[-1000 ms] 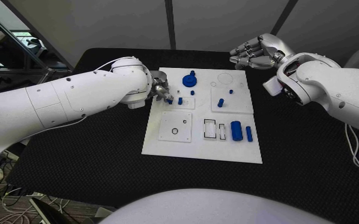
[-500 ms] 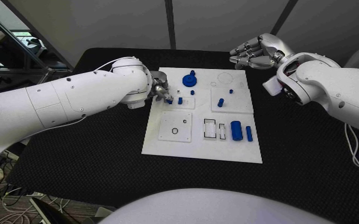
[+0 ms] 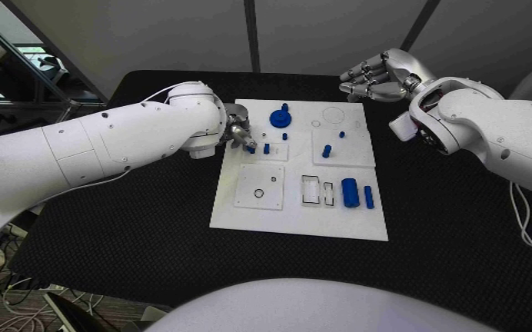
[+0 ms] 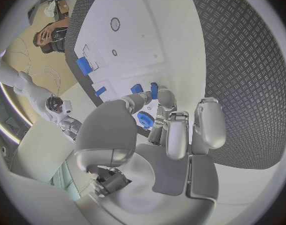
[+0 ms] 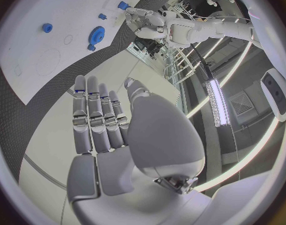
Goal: Assemble the parts on the task board
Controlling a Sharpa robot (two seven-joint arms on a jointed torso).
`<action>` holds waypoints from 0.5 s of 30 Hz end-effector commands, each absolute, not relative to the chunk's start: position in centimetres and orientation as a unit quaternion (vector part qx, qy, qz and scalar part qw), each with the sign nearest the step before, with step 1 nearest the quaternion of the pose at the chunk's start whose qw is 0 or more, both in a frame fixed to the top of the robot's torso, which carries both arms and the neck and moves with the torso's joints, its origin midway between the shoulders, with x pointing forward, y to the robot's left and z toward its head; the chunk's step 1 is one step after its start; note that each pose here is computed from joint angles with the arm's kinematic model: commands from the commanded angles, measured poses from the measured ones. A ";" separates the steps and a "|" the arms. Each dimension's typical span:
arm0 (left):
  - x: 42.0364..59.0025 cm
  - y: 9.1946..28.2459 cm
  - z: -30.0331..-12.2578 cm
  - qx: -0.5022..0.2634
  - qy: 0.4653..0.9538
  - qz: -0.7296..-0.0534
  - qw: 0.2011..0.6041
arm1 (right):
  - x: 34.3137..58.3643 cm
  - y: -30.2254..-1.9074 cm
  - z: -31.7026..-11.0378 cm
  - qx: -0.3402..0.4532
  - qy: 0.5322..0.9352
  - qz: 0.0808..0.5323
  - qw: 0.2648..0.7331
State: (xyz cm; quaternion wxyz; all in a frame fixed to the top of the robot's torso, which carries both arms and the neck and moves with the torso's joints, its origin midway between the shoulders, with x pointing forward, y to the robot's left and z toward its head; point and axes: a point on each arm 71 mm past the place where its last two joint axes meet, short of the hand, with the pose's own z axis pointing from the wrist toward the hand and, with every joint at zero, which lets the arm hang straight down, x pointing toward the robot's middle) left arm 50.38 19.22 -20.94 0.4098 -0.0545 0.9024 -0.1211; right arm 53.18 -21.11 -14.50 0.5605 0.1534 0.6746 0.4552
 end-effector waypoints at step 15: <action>50.2 19.0 -21.8 -0.037 0.919 -0.105 0.378 | 53.2 -21.1 -14.4 0.150 0.674 0.457 0.560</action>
